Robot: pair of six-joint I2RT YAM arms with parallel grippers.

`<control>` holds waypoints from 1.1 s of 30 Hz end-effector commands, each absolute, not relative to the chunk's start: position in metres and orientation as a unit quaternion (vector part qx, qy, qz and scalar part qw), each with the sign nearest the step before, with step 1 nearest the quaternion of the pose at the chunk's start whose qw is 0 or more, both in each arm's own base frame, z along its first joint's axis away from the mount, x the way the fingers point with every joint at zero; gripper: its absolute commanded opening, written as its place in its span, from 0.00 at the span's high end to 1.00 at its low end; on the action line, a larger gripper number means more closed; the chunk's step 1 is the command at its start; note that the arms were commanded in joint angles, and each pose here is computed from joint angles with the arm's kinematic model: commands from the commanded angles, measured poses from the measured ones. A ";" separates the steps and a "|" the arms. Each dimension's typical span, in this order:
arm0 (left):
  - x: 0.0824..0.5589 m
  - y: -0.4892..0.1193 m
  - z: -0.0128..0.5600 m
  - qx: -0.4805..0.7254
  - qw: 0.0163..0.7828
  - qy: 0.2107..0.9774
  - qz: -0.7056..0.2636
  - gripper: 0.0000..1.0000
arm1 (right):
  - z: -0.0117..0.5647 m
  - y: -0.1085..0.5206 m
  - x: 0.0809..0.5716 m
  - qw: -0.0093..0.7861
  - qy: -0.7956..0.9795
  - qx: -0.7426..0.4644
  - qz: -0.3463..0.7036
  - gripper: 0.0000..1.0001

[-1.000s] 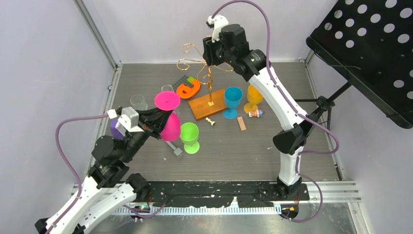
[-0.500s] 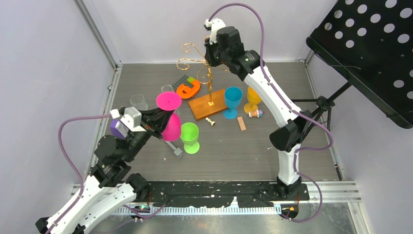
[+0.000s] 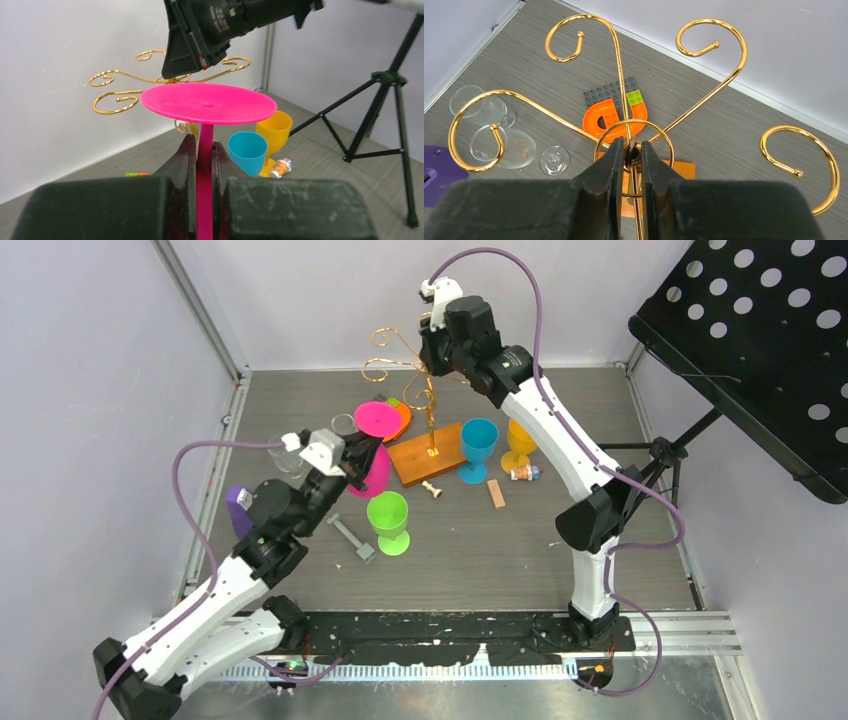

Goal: Place the wine glass upside down on the wine glass rack
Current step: Turn the wine glass upside down at the wine rack.

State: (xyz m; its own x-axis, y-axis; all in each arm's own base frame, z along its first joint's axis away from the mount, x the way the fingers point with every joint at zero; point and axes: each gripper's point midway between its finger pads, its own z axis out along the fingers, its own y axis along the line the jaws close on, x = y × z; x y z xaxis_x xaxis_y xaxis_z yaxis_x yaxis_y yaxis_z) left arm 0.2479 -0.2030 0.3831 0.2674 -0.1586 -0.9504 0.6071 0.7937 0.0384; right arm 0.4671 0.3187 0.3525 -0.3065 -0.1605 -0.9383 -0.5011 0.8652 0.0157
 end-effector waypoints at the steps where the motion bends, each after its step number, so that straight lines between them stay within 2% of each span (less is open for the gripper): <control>1: 0.264 -0.201 0.421 0.175 0.811 0.497 -0.252 1.00 | 0.359 0.316 0.456 0.550 0.791 -0.217 0.159 0.95; 15: 0.332 -0.224 0.416 0.159 0.801 0.511 -0.268 1.00 | 0.358 0.314 0.450 0.544 0.793 -0.220 0.164 0.94; 33: 0.381 -0.214 0.378 0.108 0.783 0.547 -0.276 1.00 | 0.358 0.311 0.446 0.541 0.794 -0.226 0.160 0.95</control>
State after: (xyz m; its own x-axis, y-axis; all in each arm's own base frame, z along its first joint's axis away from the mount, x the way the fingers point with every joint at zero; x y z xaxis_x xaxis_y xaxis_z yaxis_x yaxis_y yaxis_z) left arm 0.3800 -0.2177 0.3533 0.1816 -0.2499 -0.9511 0.5382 0.8347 -0.1165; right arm 0.4596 0.3155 0.3521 -0.3061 -0.1715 -0.9364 -0.5153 0.8569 0.0115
